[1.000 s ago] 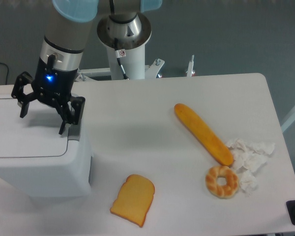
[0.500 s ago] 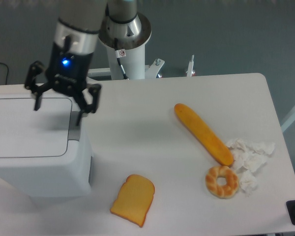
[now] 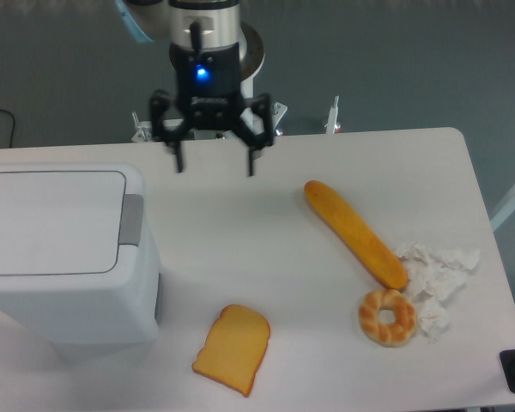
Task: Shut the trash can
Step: 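Lift the gripper off the closed lid and withdraw it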
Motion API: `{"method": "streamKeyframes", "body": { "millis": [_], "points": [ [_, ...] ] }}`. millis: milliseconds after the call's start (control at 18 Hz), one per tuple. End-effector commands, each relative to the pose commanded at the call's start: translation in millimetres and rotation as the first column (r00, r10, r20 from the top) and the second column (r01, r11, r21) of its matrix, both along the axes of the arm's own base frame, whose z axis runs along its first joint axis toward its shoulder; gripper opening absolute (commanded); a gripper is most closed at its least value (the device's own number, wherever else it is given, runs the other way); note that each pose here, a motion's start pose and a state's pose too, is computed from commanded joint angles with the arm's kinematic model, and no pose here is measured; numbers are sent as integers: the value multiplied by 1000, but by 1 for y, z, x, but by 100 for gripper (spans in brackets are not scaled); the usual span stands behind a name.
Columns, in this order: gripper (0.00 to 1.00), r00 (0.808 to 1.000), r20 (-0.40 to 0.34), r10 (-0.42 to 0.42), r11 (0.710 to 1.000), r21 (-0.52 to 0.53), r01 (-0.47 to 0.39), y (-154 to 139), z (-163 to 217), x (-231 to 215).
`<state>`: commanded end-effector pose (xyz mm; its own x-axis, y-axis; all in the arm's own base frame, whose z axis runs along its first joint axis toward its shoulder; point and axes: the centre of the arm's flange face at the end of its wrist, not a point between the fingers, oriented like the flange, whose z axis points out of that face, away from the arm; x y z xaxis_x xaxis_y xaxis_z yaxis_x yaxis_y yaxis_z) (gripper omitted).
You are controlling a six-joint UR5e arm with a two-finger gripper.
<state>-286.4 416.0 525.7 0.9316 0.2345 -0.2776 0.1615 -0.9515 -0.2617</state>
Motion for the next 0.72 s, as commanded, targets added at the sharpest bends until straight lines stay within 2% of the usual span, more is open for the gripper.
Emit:
{"method": "streamKeyframes", "body": {
  "millis": [222, 278, 389, 444, 556, 722],
  "points": [
    [100, 997, -12, 81, 985, -152, -82, -40, -15, -14],
    [100, 992, -8, 125, 977, -171, -124, -64, -12, -22],
    [100, 990, 29, 141, 966, -222, -131, -99, -12, -38],
    [100, 989, 59, 136, 960, -256, -116, -122, -11, -45],
    [100, 992, 103, 69, 947, -318, -32, -160, -9, -59],
    [100, 990, 131, 47, 934, -358, 3, -226, -3, -86]
  ]
}}
